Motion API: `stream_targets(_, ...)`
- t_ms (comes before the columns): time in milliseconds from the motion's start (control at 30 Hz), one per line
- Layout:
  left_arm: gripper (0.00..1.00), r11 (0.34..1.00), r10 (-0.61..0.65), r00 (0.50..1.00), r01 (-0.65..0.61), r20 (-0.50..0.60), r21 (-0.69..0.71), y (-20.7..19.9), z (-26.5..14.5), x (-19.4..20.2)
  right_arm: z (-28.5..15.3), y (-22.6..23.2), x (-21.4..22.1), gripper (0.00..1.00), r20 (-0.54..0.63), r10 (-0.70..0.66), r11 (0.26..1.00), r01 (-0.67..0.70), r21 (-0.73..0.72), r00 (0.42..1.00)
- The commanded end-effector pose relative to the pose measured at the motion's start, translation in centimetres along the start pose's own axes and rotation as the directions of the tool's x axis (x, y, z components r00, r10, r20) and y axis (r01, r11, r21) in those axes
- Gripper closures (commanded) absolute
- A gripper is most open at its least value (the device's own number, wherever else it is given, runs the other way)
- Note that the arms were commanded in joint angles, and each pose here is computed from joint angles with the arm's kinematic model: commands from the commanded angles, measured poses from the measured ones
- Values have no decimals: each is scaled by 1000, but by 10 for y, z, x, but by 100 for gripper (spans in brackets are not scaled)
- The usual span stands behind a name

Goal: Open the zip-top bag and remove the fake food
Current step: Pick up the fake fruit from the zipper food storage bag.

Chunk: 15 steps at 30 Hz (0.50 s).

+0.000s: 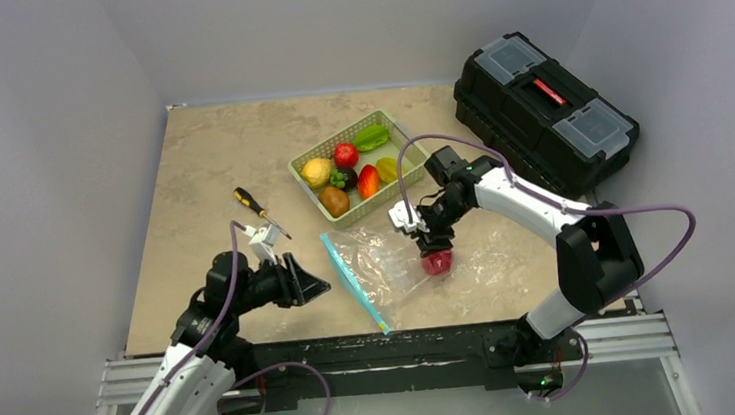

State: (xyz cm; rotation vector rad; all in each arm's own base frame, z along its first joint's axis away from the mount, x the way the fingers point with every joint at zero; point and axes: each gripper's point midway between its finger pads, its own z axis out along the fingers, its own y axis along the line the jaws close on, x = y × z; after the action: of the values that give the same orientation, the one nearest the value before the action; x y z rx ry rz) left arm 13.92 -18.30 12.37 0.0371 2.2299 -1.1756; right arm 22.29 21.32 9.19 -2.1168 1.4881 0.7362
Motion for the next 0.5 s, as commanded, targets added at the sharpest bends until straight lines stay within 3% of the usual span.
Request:
stream_targets(0, 58, 999, -4, 1000, 5, -16, 50, -5, 13, 1, -23, 6, -4, 50, -43, -77, 995, 79, 60, 996)
stream_targets(467, 60, 998, 8, 997, -4, -76, 63, -2, 36, 10, -21, 28, 41, 50, -208, 11, 998, 3, 68, 978)
